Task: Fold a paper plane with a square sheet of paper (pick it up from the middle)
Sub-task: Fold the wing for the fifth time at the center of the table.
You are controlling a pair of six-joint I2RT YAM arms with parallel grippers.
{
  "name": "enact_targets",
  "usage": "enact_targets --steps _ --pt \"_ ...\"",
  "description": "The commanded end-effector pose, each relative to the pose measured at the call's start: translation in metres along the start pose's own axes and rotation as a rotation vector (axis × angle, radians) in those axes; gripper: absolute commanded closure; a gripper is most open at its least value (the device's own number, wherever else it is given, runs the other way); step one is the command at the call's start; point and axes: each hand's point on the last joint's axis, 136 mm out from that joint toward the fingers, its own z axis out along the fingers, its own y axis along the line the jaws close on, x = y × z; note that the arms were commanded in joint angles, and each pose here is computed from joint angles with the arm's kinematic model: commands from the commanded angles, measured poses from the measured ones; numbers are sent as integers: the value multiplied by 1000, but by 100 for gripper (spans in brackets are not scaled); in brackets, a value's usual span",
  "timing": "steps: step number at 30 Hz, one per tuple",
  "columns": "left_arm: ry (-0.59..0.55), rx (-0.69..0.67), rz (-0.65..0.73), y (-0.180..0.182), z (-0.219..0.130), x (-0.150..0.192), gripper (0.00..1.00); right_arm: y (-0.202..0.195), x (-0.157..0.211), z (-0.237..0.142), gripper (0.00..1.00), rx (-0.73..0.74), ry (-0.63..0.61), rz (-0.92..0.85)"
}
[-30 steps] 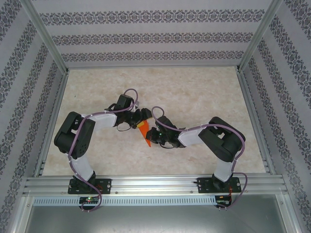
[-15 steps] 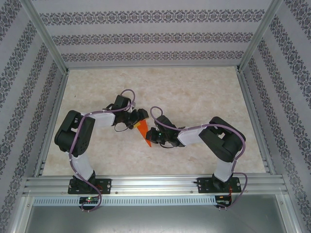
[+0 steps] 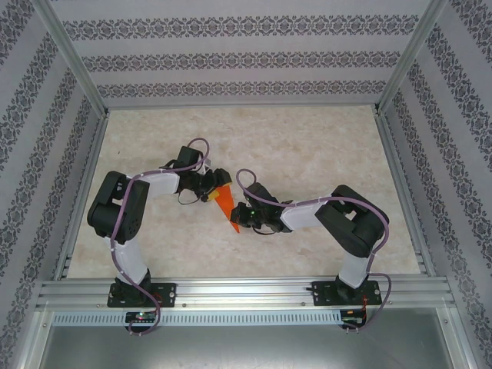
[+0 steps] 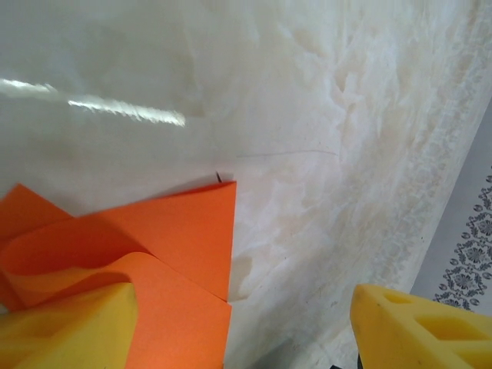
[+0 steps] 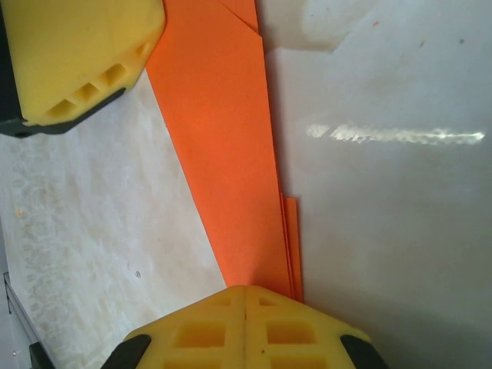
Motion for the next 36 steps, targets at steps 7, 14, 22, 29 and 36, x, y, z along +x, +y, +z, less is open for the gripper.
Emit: enact_targets --steps 7,14,22,29,36 --pt "-147 -141 -31 41 -12 -51 25 -67 73 -4 100 244 248 22" --pt "-157 -172 -38 46 -17 -57 25 -66 73 -3 100 242 253 16" --pt "-166 -122 13 17 -39 -65 25 -65 70 -3 100 247 242 19" --pt "-149 8 65 -25 -59 -42 27 -61 64 1 100 248 227 21" --pt "-28 50 153 -48 -35 19 31 -60 59 -1 99 249 200 26"
